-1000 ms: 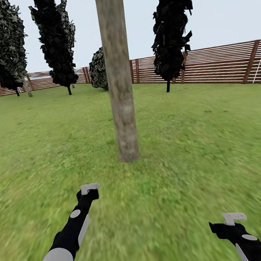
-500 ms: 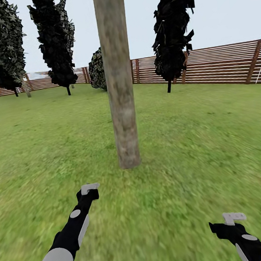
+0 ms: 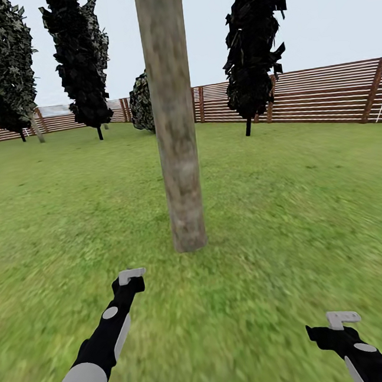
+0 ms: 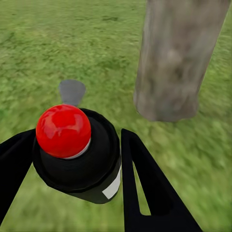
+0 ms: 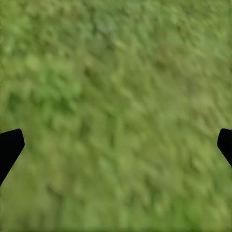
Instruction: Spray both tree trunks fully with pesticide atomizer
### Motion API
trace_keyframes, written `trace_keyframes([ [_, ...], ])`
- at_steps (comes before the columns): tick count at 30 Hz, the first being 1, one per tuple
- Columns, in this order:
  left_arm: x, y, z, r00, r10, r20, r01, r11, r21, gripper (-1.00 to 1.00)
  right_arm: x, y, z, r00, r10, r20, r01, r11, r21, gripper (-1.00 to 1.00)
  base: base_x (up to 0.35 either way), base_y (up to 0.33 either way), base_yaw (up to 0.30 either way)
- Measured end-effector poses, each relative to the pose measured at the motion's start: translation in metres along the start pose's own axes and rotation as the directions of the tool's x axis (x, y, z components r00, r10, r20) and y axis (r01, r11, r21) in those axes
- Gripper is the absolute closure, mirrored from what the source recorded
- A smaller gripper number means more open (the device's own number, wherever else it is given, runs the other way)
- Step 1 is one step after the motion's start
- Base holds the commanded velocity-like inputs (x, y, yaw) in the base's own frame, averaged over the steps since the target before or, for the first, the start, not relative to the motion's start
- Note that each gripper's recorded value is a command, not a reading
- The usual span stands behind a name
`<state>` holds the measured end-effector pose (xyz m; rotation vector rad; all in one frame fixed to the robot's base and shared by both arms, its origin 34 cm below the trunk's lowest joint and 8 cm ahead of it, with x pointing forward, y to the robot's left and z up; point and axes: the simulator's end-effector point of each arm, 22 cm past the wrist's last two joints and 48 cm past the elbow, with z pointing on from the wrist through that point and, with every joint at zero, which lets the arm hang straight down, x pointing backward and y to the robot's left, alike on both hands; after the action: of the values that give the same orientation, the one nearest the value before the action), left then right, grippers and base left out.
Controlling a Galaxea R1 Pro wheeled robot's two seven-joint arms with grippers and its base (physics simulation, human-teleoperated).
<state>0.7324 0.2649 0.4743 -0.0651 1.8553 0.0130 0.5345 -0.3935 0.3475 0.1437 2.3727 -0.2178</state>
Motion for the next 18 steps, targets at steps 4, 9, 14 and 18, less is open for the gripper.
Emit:
trace_keyframes([
  [4,0.0,0.0,0.0,1.0,0.0,0.0,0.0,1.0,0.0,1.0,0.0,0.001,0.0,1.0,0.001,0.0,-0.001,1.0,-0.001,-1.0,0.0,0.0,0.0],
  [9,0.0,0.0,0.0,1.0,0.001,0.001,-0.001,1.0,0.0,1.0,0.0,0.001,0.0,1.0,-0.003,-0.001,0.003,1.0,0.001,-1.0,0.0,0.0,0.0],
  [14,0.0,0.004,0.0,1.0,0.004,0.001,-0.004,1.0,-0.003,1.0,0.001,0.004,0.0,1.0,-0.005,-0.001,0.005,1.0,0.001,-1.0,0.0,0.0,0.0],
  [18,-0.001,0.016,0.0,1.0,0.017,0.002,-0.017,1.0,-0.014,1.0,0.001,0.005,0.0,1.0,-0.006,-0.002,0.006,1.0,0.0,-1.0,0.0,0.0,0.0],
])
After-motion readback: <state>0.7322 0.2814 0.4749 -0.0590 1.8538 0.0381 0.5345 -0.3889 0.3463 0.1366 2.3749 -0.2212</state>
